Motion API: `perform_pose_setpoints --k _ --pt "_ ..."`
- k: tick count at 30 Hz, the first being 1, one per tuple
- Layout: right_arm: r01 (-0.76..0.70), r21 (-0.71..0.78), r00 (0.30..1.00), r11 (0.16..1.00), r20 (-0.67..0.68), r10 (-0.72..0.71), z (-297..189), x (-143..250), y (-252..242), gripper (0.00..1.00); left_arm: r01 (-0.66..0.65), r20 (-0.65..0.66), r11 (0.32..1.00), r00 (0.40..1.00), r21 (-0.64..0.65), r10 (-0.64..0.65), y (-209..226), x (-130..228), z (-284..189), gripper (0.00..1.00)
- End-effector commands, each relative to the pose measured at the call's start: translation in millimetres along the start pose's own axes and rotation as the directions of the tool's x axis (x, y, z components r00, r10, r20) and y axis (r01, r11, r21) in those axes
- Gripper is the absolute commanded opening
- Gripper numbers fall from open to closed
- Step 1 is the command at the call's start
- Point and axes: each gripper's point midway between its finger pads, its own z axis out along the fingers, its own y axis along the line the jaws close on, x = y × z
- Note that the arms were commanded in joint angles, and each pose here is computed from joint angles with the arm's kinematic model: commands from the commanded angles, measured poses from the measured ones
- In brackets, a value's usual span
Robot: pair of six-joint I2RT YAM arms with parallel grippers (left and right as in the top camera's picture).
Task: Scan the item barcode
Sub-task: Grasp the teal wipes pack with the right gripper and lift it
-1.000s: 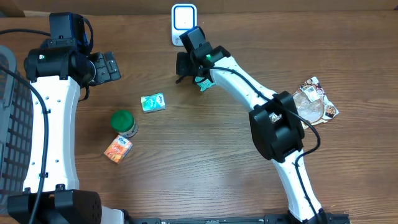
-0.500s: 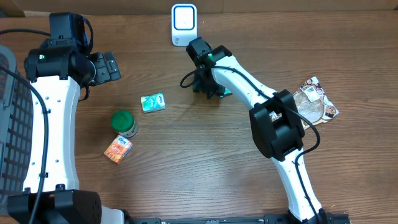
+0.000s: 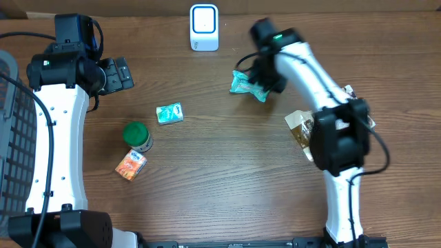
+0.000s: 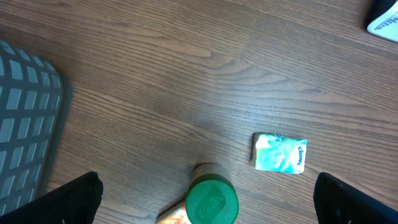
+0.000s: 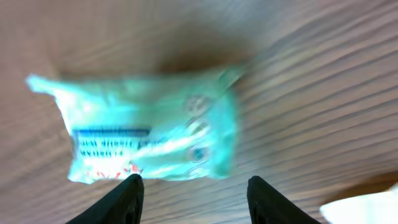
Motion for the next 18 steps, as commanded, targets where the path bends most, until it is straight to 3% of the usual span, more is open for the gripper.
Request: perform_pose_setpoints --k 1,8,12,18 --pt "-0.008 -0.154 1.0 0.988 -0.031 0.003 -23.2 -9.7 4.8 0.55 -0.015 0.032 1.0 0.999 0.016 0.014 -1.8 -6.5 -10.2 1.0" --pt "0.007 -0.359 0.99 0.933 -0.131 -0.058 -8.2 -2.1 15.0 0.45 -0.015 0.032 1.0 0.999 0.016 0.014 -1.8 -6.5 -10.2 1.0" --pt "-0.007 -0.373 0.984 0.928 -0.169 -0.06 12.4 10.8 12.4 0.4 -0.015 0.032 1.0 0.999 0.016 0.014 -1.7 -6.5 -10.2 0.99" --pt "-0.029 -0.355 0.979 0.935 -0.198 -0.044 42.7 24.8 -1.2 0.4 -0.015 0.032 1.0 0.999 0.016 0.014 -1.7 -6.5 -10.2 1.0"
